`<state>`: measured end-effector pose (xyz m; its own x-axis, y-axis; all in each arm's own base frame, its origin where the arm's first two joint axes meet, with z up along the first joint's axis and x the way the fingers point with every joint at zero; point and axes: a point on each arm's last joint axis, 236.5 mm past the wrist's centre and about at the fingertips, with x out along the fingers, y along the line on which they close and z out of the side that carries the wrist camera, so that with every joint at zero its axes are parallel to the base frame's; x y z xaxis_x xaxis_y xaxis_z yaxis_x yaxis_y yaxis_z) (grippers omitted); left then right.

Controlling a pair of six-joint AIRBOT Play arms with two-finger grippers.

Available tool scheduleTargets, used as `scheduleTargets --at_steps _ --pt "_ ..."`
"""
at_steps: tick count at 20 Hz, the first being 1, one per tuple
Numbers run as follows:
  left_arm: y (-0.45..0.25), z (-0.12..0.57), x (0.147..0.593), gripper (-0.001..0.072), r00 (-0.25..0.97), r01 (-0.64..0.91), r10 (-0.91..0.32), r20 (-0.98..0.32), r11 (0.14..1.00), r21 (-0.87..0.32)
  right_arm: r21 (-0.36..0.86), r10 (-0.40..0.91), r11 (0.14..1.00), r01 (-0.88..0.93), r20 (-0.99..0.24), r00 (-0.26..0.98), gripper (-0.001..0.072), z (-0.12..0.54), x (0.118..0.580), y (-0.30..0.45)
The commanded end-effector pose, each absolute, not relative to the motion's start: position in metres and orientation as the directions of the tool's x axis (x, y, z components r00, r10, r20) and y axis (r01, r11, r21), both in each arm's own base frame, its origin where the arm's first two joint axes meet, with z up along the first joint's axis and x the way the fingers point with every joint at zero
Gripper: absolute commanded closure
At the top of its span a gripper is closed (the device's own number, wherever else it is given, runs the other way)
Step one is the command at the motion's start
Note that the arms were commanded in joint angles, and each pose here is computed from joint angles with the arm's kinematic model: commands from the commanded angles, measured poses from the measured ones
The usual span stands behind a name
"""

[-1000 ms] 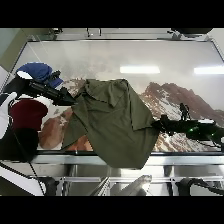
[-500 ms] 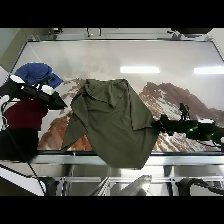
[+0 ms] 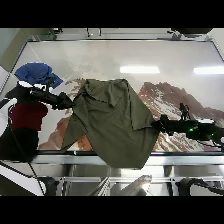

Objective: Fold the shirts.

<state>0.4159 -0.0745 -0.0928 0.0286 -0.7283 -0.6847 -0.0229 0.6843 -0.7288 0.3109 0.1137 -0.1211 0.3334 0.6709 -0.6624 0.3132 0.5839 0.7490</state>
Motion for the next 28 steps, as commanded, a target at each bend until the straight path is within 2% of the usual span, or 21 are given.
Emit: scheduleTargets --at_steps 1,3,4,5,6,14,15,17,20,21,23,24,28 --pt "-0.066 -0.082 0.411 0.0411 0.005 -0.026 -0.755 -0.656 0.655 -0.755 0.75 0.672 0.584 0.312 -0.662 0.332 0.0698 -0.121 0.311 0.114" --pt "-0.047 -0.069 0.417 0.0411 0.031 -0.037 -0.761 -0.648 0.647 -0.762 0.75 0.672 0.584 0.312 -0.662 0.332 0.0698 -0.121 0.311 0.114" --pt "-0.04 -0.066 0.419 0.0387 0.042 -0.049 -0.762 -0.646 0.644 -0.763 0.75 0.672 0.584 0.312 -0.662 0.332 0.0698 -0.121 0.311 0.114" --pt "-0.035 -0.066 0.419 0.0122 0.05 -0.062 -0.762 -0.646 0.643 -0.763 0.75 0.672 0.584 0.312 -0.662 0.332 0.0698 -0.121 0.311 0.114" --pt "-0.035 -0.068 0.419 -0.0001 0.05 -0.085 -0.76 -0.648 0.644 -0.761 0.75 0.672 0.584 0.312 -0.662 0.332 0.0698 -0.121 0.311 0.114" --pt "-0.089 -0.109 0.408 0.0017 -0.091 -0.071 -0.777 -0.623 0.629 -0.774 0.75 0.672 0.583 0.312 -0.661 0.332 0.0698 -0.121 0.311 0.114" --pt "-0.092 -0.109 0.407 0.0033 -0.098 -0.058 -0.776 -0.623 0.629 -0.775 0.75 0.672 0.584 0.312 -0.662 0.332 0.0698 -0.121 0.311 0.114" --pt "-0.089 -0.105 0.408 0.0369 -0.102 -0.047 -0.776 -0.622 0.628 -0.777 0.75 0.673 0.584 0.312 -0.661 0.332 0.0698 -0.121 0.311 0.114" --pt "-0.076 -0.086 0.41 0.0594 -0.111 -0.029 -0.791 -0.602 0.608 -0.794 0.75 0.672 0.584 0.312 -0.662 0.332 0.0698 -0.121 0.311 0.114" --pt "-0.073 -0.082 0.411 0.0627 -0.109 -0.026 -0.794 -0.598 0.603 -0.797 0.75 0.673 0.584 0.312 -0.661 0.332 0.0698 -0.121 0.311 0.114" --pt "-0.073 -0.079 0.414 0.0628 -0.097 -0.029 -0.803 -0.588 0.593 -0.805 0.75 0.673 0.584 0.312 -0.661 0.332 0.0698 -0.121 0.311 0.114" --pt "-0.077 -0.077 0.415 0.0684 -0.094 -0.025 -0.811 -0.577 0.581 -0.813 0.751 0.674 0.583 0.311 -0.661 0.331 0.0698 -0.121 0.31 0.115" --pt "-0.09 -0.071 0.408 0.0681 -0.141 -0.001 -0.815 -0.562 0.568 -0.823 0.762 0.685 0.589 0.271 -0.648 0.332 0.0699 -0.114 0.314 0.116"
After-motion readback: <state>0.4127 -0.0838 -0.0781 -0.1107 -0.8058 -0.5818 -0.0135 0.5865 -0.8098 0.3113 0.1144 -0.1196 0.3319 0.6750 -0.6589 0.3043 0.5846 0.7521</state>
